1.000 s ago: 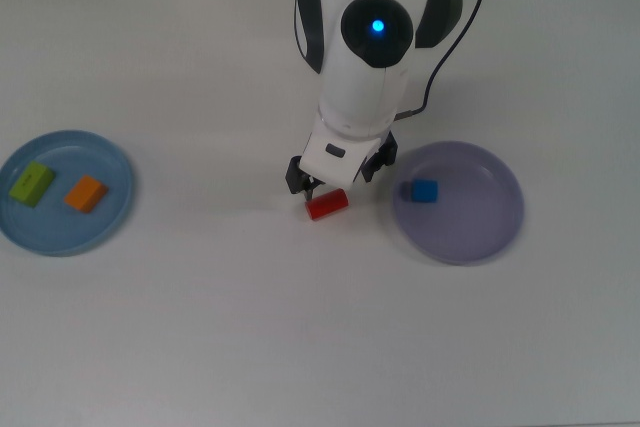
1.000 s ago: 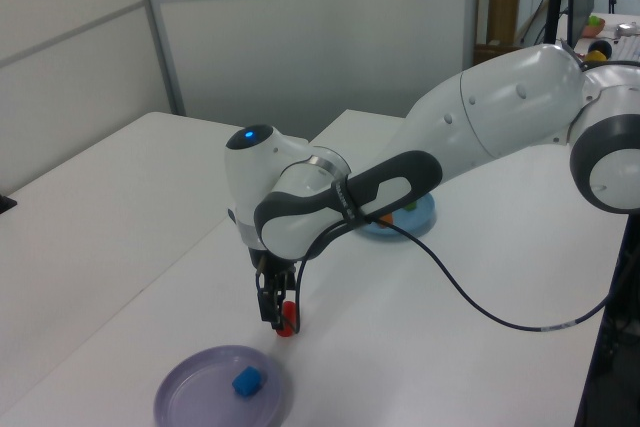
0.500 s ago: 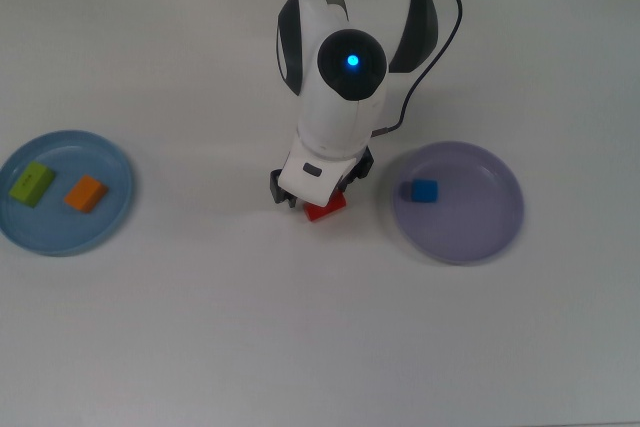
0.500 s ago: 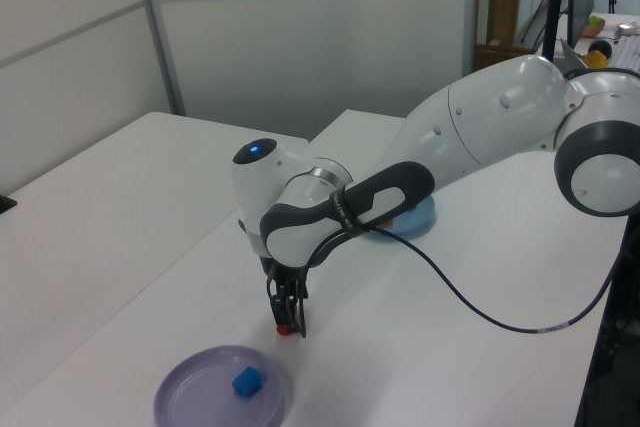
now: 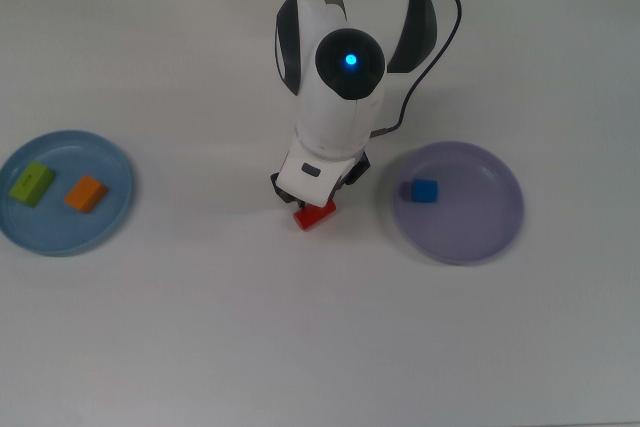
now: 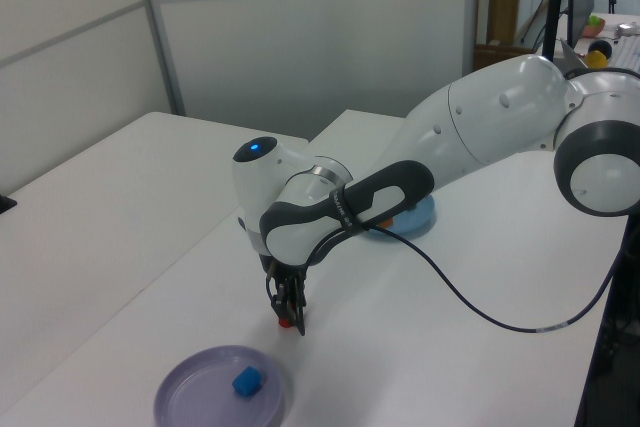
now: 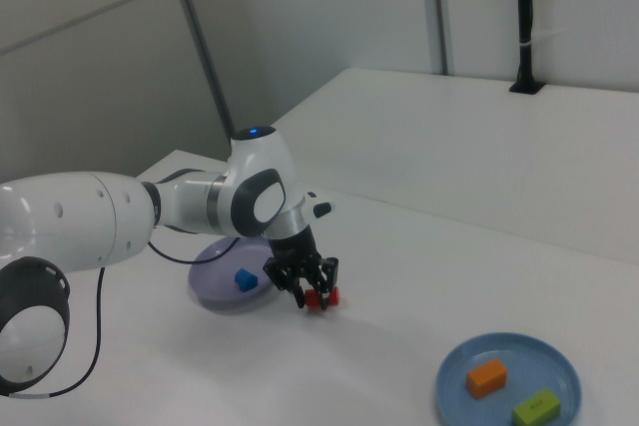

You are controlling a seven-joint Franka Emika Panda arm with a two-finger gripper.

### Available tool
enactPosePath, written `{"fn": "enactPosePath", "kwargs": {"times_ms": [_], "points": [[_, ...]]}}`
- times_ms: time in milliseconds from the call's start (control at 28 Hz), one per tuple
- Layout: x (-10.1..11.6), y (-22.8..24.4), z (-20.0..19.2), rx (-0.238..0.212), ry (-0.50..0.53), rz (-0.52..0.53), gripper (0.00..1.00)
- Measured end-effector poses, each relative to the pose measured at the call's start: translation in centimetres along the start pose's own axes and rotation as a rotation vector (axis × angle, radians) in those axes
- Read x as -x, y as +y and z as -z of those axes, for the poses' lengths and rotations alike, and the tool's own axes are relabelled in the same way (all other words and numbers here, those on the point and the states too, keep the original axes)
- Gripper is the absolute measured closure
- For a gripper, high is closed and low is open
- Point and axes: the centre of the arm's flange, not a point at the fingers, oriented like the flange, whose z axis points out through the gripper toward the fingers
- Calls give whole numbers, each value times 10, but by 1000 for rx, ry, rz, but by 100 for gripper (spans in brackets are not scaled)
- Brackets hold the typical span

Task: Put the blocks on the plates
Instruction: 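Move the gripper over the red block and grasp it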

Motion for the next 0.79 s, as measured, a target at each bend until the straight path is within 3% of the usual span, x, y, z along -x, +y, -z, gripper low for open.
{"fn": "enactPosePath", "kwargs": {"times_ms": [250,536,786], "points": [[-1,0,1,1,3,1,29],[-5,6,5,39,43,31,0],[-10,10,-2,46,85,42,1]]}}
